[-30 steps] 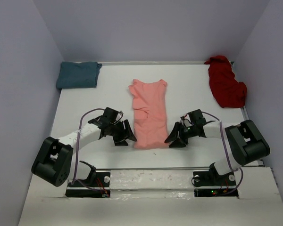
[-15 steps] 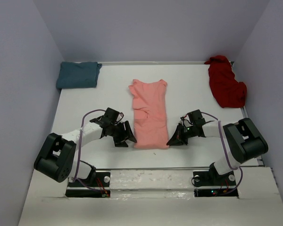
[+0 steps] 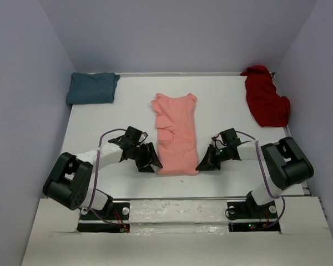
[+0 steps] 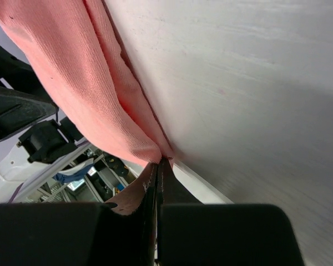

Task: Fold and stack the t-shirts
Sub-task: Fold the tshirt

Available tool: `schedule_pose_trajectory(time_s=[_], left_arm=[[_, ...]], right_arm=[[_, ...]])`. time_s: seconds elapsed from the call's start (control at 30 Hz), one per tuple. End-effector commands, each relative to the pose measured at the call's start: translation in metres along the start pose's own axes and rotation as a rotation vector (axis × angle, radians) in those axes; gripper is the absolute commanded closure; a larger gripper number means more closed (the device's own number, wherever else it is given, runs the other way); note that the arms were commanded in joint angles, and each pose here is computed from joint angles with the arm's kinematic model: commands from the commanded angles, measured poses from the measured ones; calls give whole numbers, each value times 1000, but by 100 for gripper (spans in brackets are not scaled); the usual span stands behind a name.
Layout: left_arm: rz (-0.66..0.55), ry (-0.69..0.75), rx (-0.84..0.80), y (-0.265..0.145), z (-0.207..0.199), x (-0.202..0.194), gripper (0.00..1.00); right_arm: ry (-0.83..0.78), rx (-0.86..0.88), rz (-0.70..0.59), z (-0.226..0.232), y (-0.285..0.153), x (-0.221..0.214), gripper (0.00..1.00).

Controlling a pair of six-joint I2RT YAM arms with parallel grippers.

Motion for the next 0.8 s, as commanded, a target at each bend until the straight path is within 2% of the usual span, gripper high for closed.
schedule_pose_trajectory(time_s=[0.0,0.3,0.43,0.6,0.63,0.77], left_arm=[[33,20,-59,-2,-19,-4,41],[107,26,-51,6,-20,-18,41],[118,29,-56,6,-22,-20,47],[124,33,-52,8,-22,-20,70],[127,30,-48,9,-21,-20,81],[133,28,-43,11,-19,-20,89]], right_arm=[[-50,6,-20,9,1,11,100],[-52,1,-19,9,1,12,100],[-49,-1,-17,9,1,12,100],[-51,0,-15,9,2,13,100],[-52,0,-16,9,1,13,100],[-52,1,-15,9,1,12,100]])
Point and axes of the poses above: each gripper's point midway between its finger pads, its own y axis out along the fingers, its own z axis along the line the jaws close on, x = y × z, the point moved 1 cm from there along -y, back along the fingers, and after that the axes turned 6 degrees about -y, right-handed, at the moved point
